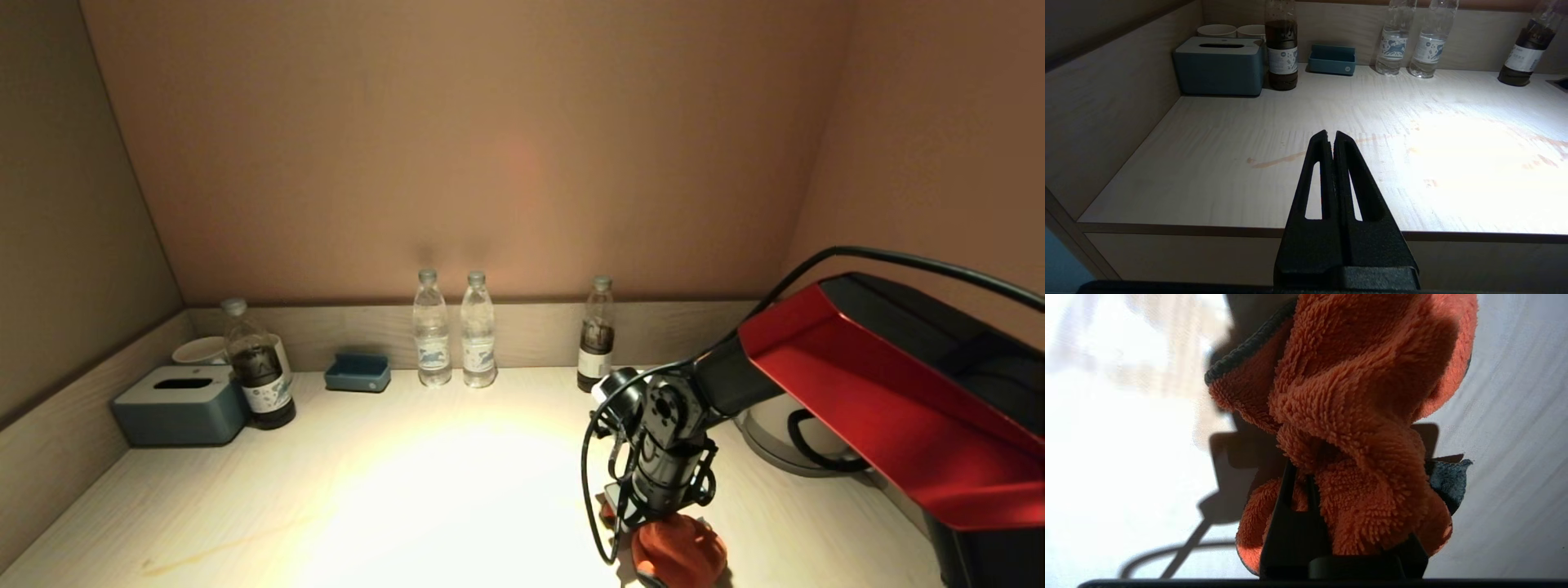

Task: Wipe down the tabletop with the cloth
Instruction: Sweep the stains on the table

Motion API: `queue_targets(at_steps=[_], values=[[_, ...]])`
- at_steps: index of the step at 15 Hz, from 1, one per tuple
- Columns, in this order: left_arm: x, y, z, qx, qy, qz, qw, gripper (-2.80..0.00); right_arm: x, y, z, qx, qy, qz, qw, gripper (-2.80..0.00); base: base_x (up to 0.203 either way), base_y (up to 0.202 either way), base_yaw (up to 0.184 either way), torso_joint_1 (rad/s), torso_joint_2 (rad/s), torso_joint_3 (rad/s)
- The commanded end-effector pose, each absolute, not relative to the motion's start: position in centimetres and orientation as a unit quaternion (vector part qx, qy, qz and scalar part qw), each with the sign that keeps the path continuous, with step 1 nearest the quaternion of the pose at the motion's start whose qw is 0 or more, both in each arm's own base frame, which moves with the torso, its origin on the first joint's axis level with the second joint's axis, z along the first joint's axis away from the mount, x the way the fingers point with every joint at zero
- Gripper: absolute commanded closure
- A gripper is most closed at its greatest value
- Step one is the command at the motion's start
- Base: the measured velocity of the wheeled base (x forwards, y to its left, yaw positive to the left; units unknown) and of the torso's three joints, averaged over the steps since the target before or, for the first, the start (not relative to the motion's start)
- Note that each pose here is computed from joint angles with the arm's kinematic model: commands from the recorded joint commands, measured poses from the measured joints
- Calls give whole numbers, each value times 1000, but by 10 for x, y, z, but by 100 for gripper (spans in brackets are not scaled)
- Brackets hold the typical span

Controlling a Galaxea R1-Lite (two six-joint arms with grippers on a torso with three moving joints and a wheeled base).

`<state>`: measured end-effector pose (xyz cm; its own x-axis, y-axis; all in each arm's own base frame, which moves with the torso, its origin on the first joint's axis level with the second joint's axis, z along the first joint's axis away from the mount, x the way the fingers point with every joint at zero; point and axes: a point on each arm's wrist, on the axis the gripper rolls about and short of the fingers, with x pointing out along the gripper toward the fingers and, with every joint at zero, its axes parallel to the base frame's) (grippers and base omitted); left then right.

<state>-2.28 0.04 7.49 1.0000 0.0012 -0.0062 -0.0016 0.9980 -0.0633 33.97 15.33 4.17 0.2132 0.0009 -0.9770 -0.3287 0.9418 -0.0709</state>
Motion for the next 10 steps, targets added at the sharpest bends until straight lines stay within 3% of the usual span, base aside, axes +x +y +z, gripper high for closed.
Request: queue_targets(at_steps=[1,10], values=[[-23,0,75,-32,3,1,999,0,341,165,40,-143,612,116,769,0,0,0,0,0,0,0],[-23,0,75,-32,3,1,999,0,362,193,43,-150,574,130,794,0,0,0,0,0,0,0]])
